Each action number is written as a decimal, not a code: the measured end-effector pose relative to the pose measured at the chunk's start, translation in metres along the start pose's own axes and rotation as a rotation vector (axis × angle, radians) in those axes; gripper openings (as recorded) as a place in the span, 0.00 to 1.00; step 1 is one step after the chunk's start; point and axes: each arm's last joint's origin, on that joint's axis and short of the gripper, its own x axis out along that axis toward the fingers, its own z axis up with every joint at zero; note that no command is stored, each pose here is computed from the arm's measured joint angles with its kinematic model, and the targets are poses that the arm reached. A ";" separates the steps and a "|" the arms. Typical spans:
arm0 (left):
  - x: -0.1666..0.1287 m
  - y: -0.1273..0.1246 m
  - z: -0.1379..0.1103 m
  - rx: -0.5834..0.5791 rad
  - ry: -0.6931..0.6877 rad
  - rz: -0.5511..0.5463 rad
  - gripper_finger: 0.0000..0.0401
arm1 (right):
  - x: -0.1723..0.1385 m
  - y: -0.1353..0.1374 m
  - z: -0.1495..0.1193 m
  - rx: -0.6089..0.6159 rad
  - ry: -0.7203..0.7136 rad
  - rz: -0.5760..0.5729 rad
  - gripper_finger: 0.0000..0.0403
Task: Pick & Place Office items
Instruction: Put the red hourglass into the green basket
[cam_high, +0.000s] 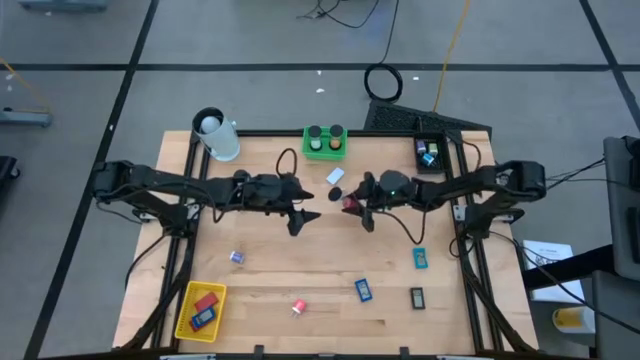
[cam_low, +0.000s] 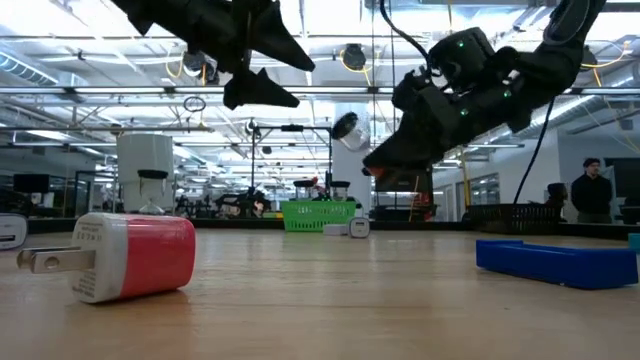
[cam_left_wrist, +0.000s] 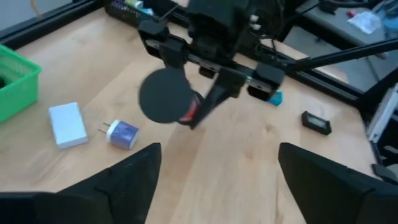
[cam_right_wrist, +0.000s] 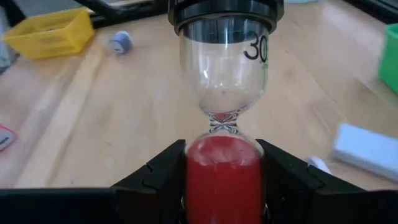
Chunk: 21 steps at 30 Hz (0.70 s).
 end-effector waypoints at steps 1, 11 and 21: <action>0.000 -0.001 0.001 -0.001 0.009 0.007 0.85 | 0.002 0.001 0.000 -0.005 -0.019 0.020 0.41; -0.001 -0.012 -0.003 0.044 0.035 0.004 0.85 | 0.020 0.010 0.004 -0.033 -0.093 0.089 0.41; 0.005 -0.013 -0.010 0.195 0.013 0.148 0.89 | 0.027 0.022 0.007 -0.082 -0.095 0.131 0.41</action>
